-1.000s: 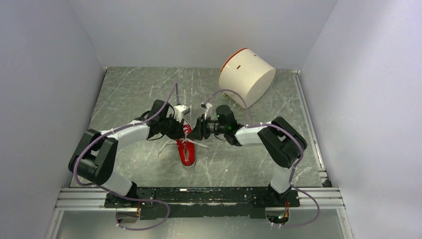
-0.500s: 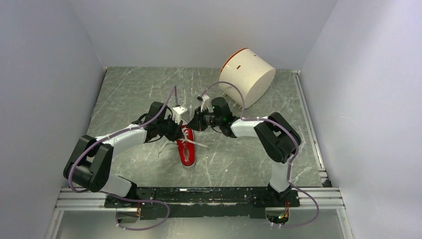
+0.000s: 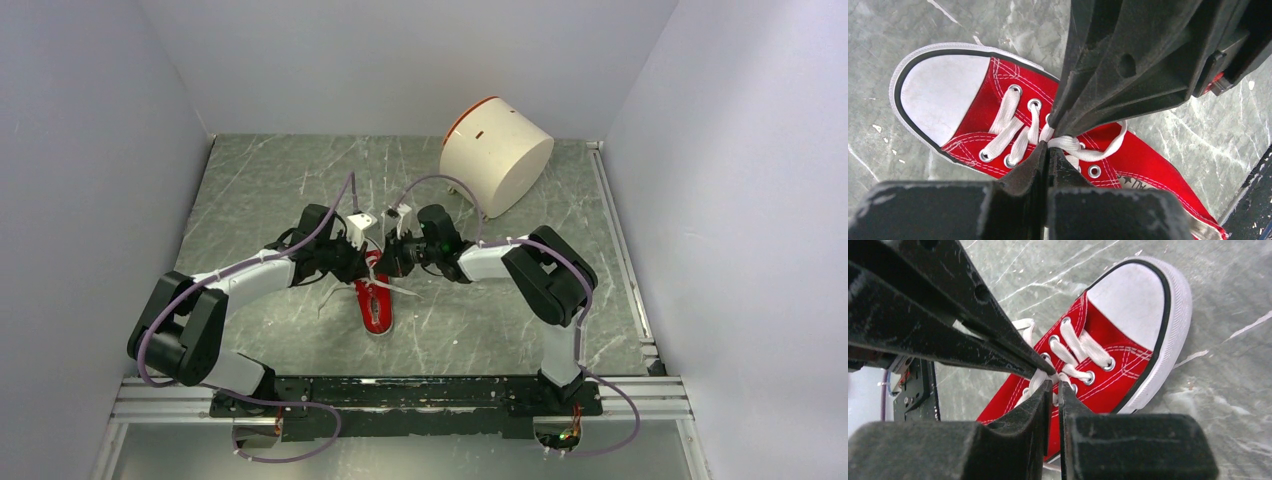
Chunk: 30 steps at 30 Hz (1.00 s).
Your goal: Tie the shoes
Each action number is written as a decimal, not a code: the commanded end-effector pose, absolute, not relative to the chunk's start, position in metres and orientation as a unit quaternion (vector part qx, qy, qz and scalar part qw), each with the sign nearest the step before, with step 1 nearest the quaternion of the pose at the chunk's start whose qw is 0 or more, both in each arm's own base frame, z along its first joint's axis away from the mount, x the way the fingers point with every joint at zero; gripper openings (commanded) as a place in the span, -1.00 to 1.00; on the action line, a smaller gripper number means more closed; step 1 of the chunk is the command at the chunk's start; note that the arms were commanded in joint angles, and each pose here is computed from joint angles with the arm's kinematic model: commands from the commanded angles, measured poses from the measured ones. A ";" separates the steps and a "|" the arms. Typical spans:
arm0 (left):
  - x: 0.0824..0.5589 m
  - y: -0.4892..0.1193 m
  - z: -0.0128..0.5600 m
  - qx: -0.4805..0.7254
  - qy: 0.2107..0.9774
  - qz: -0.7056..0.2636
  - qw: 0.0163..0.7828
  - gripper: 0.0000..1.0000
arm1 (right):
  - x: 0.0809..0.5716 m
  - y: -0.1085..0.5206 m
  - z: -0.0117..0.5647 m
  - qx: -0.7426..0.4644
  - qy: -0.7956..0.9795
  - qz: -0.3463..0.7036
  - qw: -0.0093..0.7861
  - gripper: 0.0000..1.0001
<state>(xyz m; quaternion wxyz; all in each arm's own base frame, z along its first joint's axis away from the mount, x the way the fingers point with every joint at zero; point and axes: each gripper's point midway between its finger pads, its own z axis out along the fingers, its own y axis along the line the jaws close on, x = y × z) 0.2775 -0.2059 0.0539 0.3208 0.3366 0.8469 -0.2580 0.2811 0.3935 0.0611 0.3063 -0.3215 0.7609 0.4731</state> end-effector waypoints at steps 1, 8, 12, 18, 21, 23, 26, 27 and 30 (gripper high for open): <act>0.285 -0.215 0.066 0.357 0.821 -0.270 0.354 -0.91 | 0.265 0.395 0.072 -0.340 0.734 0.506 0.301 -0.73; 0.279 -0.226 0.069 0.375 0.797 -0.307 0.361 -0.90 | 0.257 0.400 0.076 -0.339 0.725 0.520 0.298 -0.65; 0.270 -0.236 0.070 0.393 0.777 -0.342 0.354 -0.91 | 0.268 0.403 0.076 -0.330 0.732 0.504 0.318 -0.58; 0.255 -0.240 0.062 0.413 0.764 -0.370 0.330 -0.91 | 0.281 0.403 0.079 -0.325 0.736 0.484 0.343 -0.54; 0.249 -0.242 0.064 0.428 0.751 -0.382 0.329 -0.91 | 0.291 0.396 0.075 -0.310 0.754 0.454 0.361 -0.47; 0.249 -0.240 0.065 0.431 0.749 -0.381 0.329 -0.90 | 0.293 0.390 0.077 -0.307 0.756 0.440 0.376 -0.42; 0.247 -0.240 0.067 0.438 0.743 -0.384 0.330 -0.91 | 0.292 0.383 0.071 -0.309 0.762 0.427 0.377 -0.35; 0.246 -0.239 0.068 0.439 0.742 -0.385 0.331 -0.91 | 0.292 0.382 0.069 -0.309 0.763 0.425 0.377 -0.32; 0.242 -0.240 0.072 0.444 0.734 -0.390 0.334 -0.90 | 0.292 0.382 0.068 -0.309 0.763 0.424 0.378 -0.26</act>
